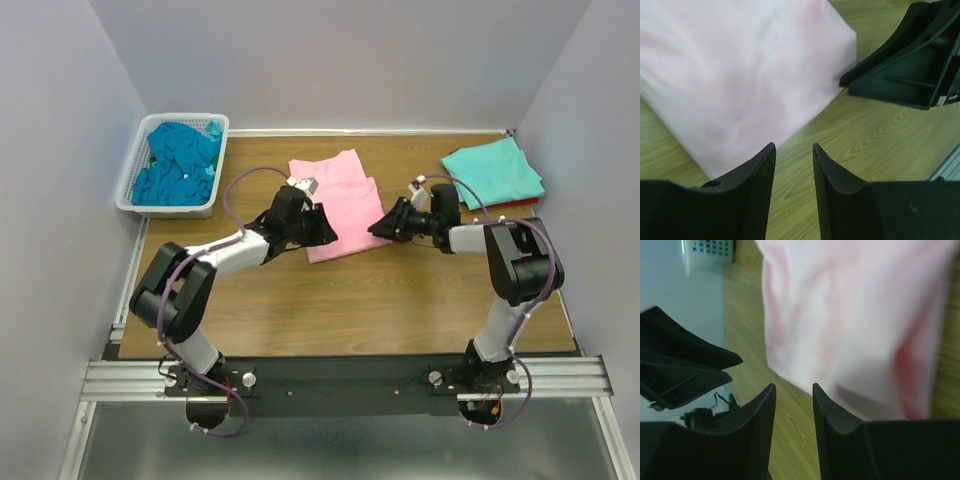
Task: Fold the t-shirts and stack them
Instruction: Fold the tshirt
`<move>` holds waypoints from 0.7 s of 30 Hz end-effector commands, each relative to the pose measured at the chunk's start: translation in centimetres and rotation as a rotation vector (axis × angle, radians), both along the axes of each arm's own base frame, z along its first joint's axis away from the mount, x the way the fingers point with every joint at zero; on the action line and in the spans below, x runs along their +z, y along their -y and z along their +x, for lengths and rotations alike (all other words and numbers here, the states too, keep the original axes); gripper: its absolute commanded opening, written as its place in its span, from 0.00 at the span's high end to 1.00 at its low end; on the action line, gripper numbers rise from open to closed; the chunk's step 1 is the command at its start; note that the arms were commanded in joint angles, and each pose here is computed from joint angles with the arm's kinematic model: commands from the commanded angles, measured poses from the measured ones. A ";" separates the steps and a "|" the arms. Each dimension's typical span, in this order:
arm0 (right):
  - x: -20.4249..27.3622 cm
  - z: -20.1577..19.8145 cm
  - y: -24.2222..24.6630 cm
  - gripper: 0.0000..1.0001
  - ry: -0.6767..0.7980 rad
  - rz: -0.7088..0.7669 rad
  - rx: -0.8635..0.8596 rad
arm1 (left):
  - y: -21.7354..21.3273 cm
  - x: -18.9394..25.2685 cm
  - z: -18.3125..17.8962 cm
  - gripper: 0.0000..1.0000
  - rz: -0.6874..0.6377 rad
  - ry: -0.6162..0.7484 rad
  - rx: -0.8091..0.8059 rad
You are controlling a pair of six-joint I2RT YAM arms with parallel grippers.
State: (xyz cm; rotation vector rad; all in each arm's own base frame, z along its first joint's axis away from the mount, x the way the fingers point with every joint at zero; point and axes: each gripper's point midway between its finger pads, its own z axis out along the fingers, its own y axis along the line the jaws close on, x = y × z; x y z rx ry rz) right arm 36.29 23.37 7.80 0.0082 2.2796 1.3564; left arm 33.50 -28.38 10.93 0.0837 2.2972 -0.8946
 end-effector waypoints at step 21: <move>-2.8 -5.6 5.2 0.57 -0.265 0.033 -0.226 | -6.7 -5.1 -2.9 0.62 -0.062 -0.210 0.108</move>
